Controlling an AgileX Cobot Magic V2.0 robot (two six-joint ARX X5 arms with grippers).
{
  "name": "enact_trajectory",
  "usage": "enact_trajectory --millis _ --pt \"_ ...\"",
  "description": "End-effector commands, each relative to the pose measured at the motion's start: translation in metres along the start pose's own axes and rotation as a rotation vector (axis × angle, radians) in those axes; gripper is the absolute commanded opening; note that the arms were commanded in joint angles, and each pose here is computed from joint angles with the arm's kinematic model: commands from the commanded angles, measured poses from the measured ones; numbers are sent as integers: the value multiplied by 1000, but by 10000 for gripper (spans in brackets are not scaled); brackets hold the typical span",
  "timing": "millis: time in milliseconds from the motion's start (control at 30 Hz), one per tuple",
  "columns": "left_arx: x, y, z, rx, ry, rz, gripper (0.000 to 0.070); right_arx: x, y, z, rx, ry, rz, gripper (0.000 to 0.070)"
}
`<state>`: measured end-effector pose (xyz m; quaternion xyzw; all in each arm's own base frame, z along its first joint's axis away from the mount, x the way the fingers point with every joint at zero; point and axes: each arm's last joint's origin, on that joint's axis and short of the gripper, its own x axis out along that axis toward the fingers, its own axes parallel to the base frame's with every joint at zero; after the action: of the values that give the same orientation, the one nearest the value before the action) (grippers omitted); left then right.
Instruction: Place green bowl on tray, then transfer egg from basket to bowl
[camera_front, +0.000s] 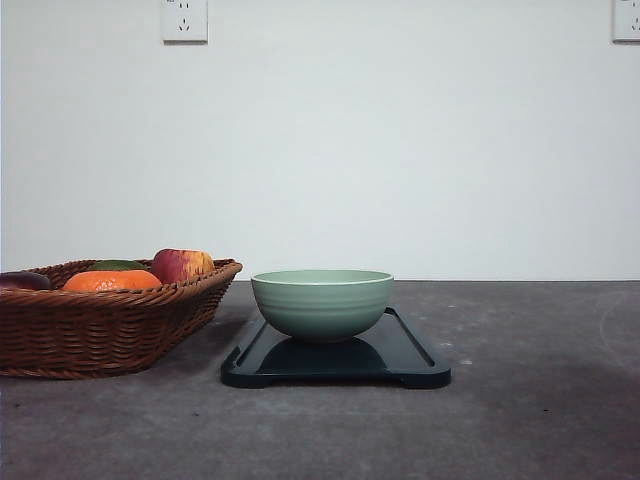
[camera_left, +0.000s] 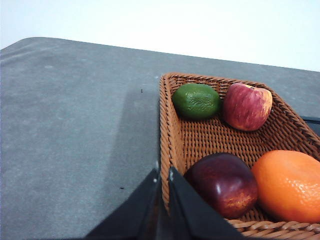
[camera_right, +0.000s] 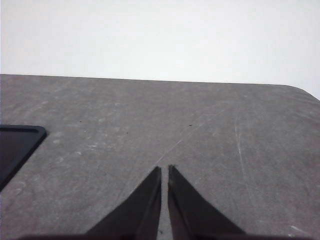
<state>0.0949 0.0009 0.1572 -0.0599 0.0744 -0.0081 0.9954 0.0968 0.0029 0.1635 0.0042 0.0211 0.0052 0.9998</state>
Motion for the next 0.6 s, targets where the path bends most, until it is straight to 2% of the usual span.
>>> enact_trajectory --millis 0,567 --pt "2 1 -5 17 2 2 23 0 0 0 4 -8 -2 17" --pt "2 1 -5 17 3 2 23 0 0 0 4 -8 -2 16"
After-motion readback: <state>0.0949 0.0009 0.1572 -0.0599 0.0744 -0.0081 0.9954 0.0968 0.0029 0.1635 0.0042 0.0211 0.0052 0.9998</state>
